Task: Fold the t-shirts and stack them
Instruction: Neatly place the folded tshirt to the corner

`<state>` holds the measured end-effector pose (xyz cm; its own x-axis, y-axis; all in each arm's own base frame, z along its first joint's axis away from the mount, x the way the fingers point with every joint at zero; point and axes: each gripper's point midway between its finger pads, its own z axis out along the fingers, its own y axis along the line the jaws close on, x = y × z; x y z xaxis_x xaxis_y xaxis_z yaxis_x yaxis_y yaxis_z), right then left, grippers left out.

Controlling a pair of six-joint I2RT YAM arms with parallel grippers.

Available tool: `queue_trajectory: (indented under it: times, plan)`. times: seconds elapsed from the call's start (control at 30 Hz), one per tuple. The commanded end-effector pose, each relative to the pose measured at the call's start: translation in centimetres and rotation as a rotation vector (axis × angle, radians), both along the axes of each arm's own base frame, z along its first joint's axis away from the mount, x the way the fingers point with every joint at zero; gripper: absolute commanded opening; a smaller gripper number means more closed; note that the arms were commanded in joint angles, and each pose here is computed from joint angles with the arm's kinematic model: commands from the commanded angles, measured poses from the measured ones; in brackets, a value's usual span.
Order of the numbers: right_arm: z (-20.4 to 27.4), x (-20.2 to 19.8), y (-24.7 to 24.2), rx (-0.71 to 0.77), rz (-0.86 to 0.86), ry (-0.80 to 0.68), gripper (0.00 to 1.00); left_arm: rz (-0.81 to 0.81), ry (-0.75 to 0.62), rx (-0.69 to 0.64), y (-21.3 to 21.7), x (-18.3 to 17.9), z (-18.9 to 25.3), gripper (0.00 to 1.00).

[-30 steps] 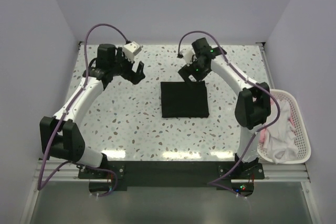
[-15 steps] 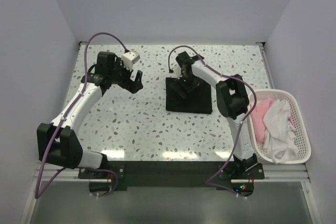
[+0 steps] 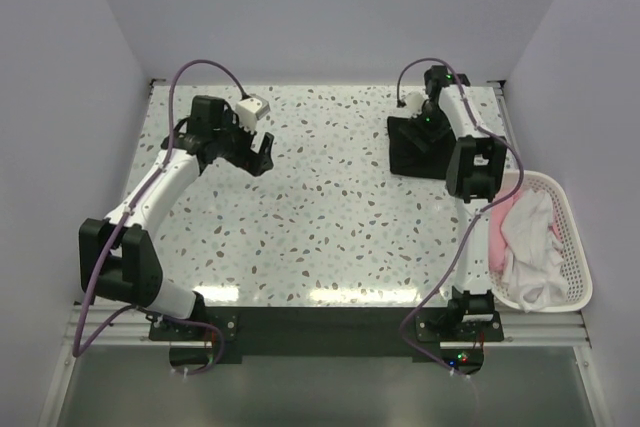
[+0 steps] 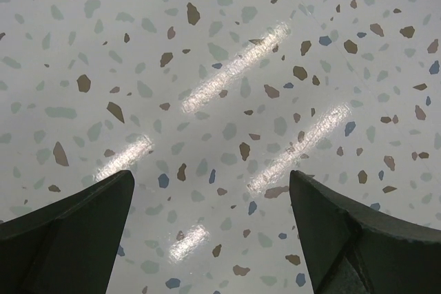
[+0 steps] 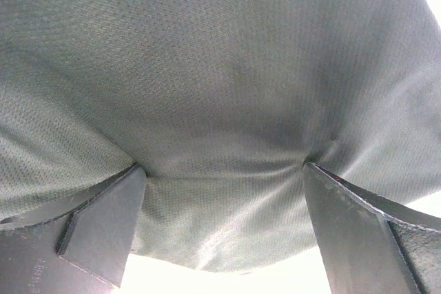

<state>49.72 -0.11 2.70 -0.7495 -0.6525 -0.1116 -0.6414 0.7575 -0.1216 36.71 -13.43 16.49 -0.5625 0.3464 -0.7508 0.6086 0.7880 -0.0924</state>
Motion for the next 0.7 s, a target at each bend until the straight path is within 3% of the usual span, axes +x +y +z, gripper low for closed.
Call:
queue_trajectory:
  times: [0.0,0.2,0.47,0.6,0.67]
  plan:
    - [-2.3,0.0,-4.3,-0.112,0.087,0.061,0.99,-0.004,-0.055,0.014,0.1,1.3,1.8,1.00]
    - [-2.7,0.5,-8.3,-0.131,0.112,0.027,0.99,-0.001,-0.049,0.040,0.5,1.4,1.4,1.00]
    - [-2.0,1.9,-10.8,-0.148,-0.002,-0.030,0.99,0.001,-0.035,0.054,0.7,1.1,0.8,1.00]
    - [1.3,2.8,-10.1,-0.101,-0.039,-0.127,0.99,0.000,-0.051,0.058,0.9,0.9,1.4,1.00]
    - [5.4,3.6,-9.0,-0.062,-0.063,-0.228,0.99,-0.007,-0.052,0.061,0.9,0.7,1.5,1.00]
